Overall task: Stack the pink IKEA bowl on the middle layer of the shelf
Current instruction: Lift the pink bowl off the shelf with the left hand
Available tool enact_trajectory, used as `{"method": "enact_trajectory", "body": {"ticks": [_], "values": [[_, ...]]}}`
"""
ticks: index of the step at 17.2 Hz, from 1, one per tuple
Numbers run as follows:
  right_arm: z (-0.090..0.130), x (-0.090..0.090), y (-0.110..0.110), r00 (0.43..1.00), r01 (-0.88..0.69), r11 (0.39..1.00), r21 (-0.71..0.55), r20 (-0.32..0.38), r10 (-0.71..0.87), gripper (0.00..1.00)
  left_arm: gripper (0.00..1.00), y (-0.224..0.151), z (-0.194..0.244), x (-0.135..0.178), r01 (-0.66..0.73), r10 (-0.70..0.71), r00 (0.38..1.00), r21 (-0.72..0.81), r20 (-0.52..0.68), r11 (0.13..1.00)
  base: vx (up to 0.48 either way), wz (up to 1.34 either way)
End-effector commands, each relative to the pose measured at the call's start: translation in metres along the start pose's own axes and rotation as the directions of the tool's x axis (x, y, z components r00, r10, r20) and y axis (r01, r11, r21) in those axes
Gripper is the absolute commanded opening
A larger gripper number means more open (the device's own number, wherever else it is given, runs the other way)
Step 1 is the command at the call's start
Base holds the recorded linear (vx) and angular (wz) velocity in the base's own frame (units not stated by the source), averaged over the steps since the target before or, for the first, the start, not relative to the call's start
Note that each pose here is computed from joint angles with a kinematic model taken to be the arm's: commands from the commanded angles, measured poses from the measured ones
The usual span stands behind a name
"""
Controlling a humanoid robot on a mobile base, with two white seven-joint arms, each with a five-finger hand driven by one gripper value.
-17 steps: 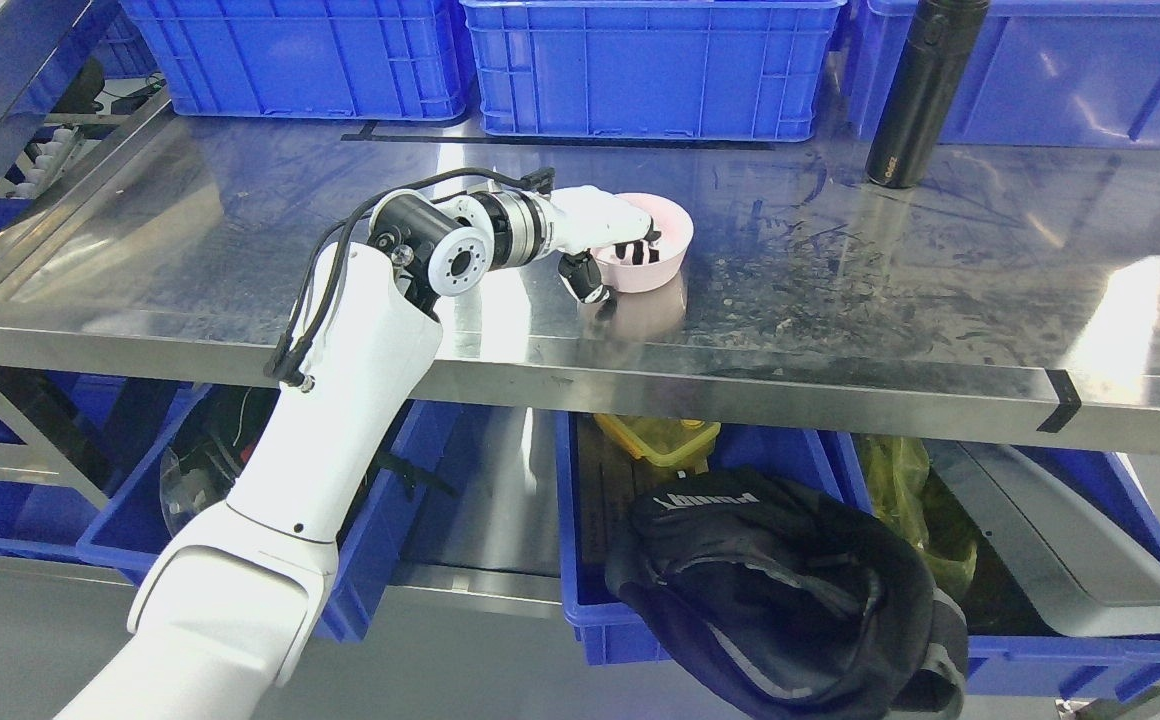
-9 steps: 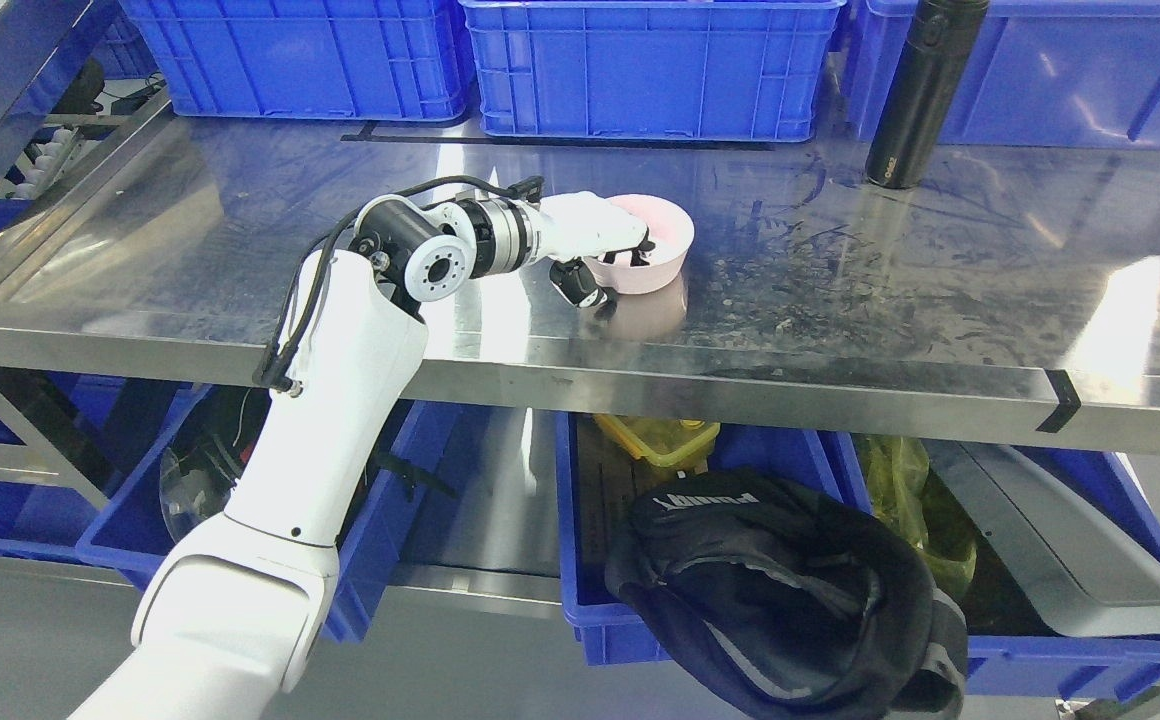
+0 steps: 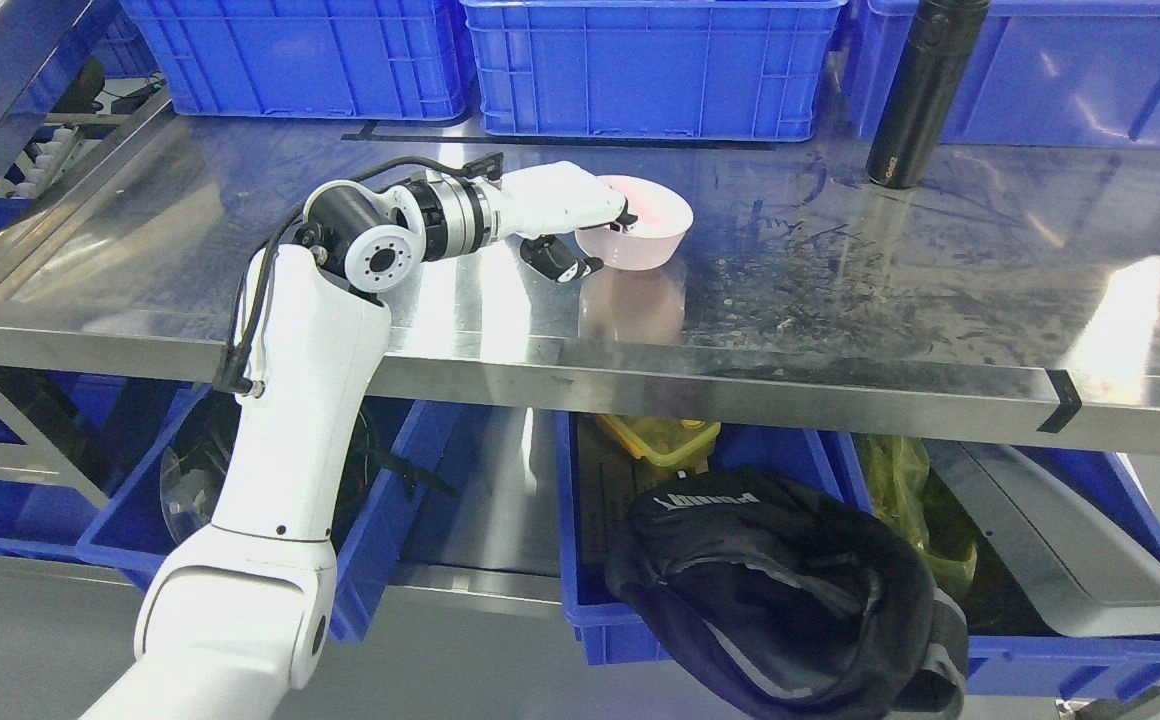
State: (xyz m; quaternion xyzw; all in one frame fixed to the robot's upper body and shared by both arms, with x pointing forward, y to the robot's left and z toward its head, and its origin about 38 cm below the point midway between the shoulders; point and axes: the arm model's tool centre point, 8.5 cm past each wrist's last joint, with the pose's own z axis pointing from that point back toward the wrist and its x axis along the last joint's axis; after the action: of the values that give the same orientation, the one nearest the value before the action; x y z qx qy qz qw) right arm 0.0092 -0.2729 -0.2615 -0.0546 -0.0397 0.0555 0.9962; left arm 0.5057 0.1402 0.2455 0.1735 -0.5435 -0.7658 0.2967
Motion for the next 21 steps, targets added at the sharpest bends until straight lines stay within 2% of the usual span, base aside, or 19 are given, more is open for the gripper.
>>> {"method": "enact_trajectory", "body": {"ticks": [1,3,10,21], "values": [[0.0,-0.01,-0.01,1.0,-0.002,1.0,-0.015,-0.007,0.002,1.0,0.01,0.028,0.045,-0.017,0.028,-0.02,0.999,0.178,-0.045,0.984,0.0,0.0],[0.0,-0.01,-0.01,1.0,-0.002,1.0,-0.015,-0.007,0.002,1.0,0.01,0.029,0.056,-0.016,0.073,-0.07,0.997,0.23,-0.021,0.971,0.0,0.0],[0.0,-0.01,-0.01,1.0,-0.002,1.0,-0.015,-0.007,0.002,1.0,0.0,-0.013,0.069,-0.009,-0.011,0.011,1.0,0.275,0.003,0.961,0.0,0.0],[0.0,-0.01,-0.01,1.0,-0.002,1.0,-0.015,-0.007,0.002,1.0,0.0,-0.022,0.077,-0.008,-0.039,0.037,0.999,0.302,0.011,0.953,0.0,0.0]]}}
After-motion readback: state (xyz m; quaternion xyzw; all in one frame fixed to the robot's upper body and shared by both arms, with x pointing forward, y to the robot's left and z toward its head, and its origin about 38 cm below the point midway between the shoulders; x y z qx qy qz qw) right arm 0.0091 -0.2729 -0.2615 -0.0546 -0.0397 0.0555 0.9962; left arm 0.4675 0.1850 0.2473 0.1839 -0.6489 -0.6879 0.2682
